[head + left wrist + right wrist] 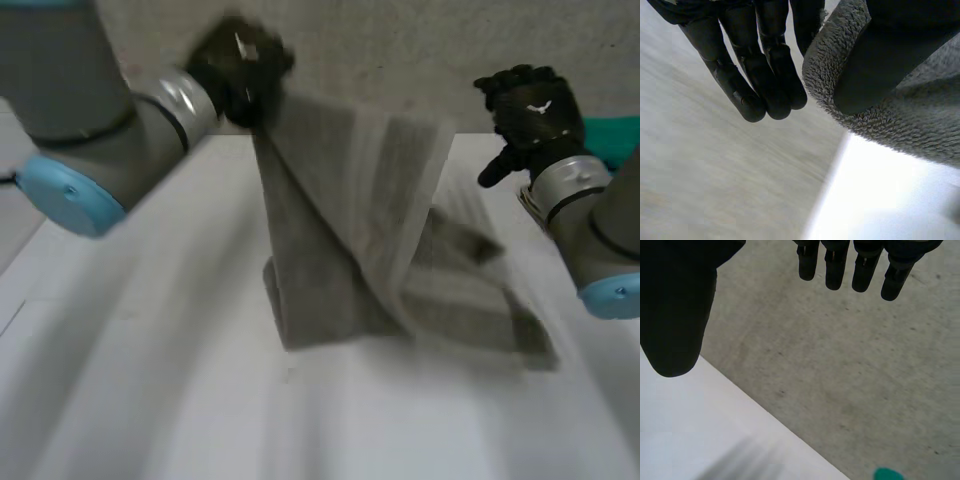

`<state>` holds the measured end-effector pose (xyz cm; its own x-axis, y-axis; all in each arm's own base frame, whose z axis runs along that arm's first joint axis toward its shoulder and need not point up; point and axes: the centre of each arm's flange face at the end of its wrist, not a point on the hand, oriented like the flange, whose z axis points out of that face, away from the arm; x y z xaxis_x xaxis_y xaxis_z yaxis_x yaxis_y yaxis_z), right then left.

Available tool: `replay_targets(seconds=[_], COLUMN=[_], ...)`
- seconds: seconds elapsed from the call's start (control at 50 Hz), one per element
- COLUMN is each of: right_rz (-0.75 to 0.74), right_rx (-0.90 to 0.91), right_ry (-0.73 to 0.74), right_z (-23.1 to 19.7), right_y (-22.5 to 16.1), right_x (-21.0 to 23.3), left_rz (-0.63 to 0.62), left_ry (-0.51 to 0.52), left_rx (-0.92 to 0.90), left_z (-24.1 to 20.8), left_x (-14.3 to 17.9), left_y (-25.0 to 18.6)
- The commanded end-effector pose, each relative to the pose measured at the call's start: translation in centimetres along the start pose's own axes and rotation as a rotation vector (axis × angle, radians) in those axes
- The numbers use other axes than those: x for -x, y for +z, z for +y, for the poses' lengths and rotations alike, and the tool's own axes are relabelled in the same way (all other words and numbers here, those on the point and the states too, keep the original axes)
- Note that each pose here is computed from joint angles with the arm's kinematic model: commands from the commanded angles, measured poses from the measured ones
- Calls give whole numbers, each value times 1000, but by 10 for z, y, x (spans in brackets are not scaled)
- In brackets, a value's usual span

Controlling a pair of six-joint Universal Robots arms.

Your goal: Fold the laundry.

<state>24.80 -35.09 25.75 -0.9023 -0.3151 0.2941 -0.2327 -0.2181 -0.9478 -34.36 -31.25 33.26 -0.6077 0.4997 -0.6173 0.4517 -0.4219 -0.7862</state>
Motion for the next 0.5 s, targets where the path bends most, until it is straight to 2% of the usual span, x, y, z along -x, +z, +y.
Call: replay_targets(seconds=[0.02, 0.1, 0.18, 0.28, 0.38, 0.5], right_rz=[22, -27, -123, -295, -432, -431], right_rx=[66, 145, 236, 338, 398, 351], right_ry=[-4, -33, -84, -123, -162, -154], right_z=[-1, 5, 13, 26, 48, 67], right_y=[6, 3, -5, -22, -34, -23], right_x=[-19, -13, 2, 33, 70, 94], left_rz=[268, 284, 217, 210, 188, 135], left_ry=[-96, -96, -84, -117, -202, -333], left_rx=[266, 353, 414, 400, 376, 391], left_z=[53, 67, 76, 68, 56, 50], left_x=[-90, -107, -94, -79, -62, -50], left_y=[-18, -28, -32, -45, -62, -83])
